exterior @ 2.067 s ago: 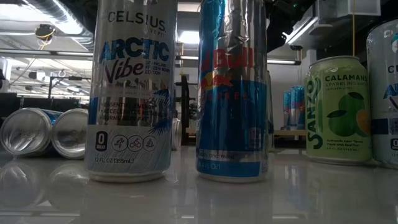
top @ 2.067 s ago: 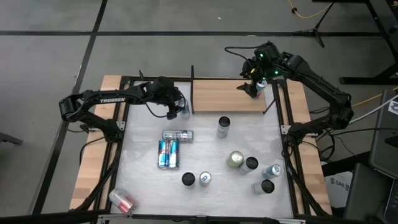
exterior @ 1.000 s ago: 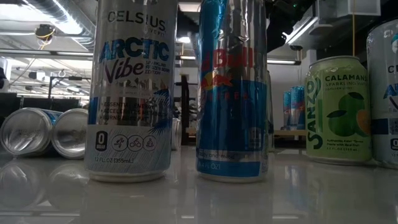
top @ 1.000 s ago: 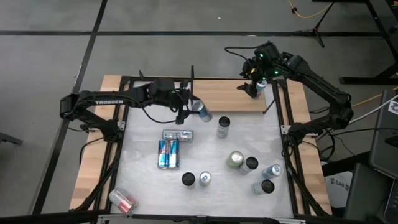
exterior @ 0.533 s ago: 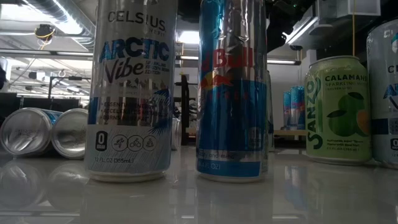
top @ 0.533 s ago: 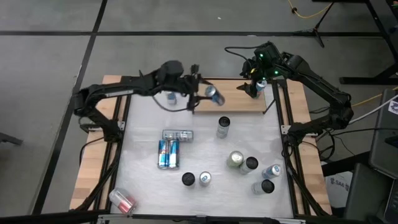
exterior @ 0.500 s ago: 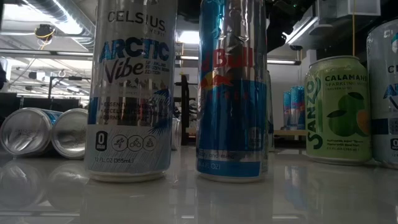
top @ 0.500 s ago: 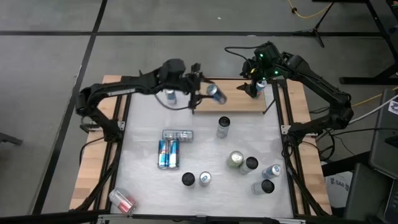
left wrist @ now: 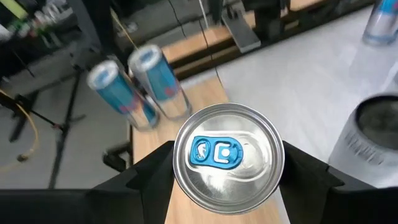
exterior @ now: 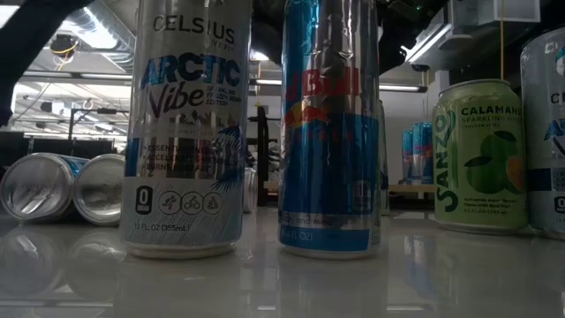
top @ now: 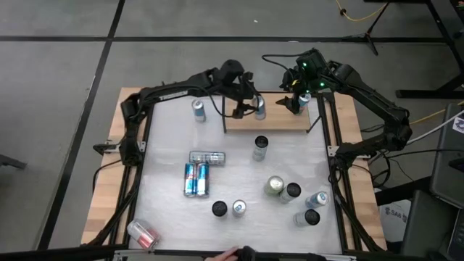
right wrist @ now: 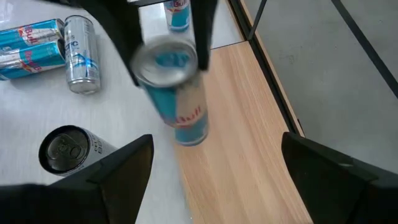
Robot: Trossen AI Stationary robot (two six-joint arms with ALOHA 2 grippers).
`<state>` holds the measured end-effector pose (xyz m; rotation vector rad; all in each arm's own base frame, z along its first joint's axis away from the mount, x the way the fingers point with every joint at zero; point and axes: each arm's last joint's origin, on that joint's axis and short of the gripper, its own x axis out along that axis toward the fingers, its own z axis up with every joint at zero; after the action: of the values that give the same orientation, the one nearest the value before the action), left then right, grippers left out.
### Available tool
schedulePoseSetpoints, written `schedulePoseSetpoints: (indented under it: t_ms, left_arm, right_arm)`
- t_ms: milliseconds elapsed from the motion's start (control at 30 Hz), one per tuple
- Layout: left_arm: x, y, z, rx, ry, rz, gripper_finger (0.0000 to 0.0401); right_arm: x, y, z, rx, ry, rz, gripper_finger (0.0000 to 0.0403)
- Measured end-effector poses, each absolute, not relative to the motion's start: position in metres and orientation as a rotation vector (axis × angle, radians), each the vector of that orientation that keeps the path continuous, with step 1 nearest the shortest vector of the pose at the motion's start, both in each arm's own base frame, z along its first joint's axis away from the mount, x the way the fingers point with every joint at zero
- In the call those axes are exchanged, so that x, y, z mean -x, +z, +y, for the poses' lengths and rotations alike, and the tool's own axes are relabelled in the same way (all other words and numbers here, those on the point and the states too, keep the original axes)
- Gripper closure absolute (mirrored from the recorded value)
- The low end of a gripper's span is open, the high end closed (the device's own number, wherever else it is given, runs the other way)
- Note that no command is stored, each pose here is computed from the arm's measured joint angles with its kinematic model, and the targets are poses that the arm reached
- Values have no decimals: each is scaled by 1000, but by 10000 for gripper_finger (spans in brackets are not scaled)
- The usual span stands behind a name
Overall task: Place canned beverage on shelf
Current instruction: Put the blue soda can on the shelf aligned with the other blue soda cans
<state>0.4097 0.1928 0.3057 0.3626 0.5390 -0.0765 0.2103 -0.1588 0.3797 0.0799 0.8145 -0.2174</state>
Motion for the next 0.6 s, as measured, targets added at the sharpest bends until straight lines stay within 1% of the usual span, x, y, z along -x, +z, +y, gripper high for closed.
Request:
schedulePoseSetpoints:
  t_ms: [267, 600]
  left_arm:
    - [-416, 274, 202, -317, -80, 643, 180]
    - [-416, 265, 202, -313, -47, 694, 177]
  right_arm:
    - [-210, 380, -159, -80, -217, 815, 58]
    - [-210, 380, -159, -80, -217, 815, 58]
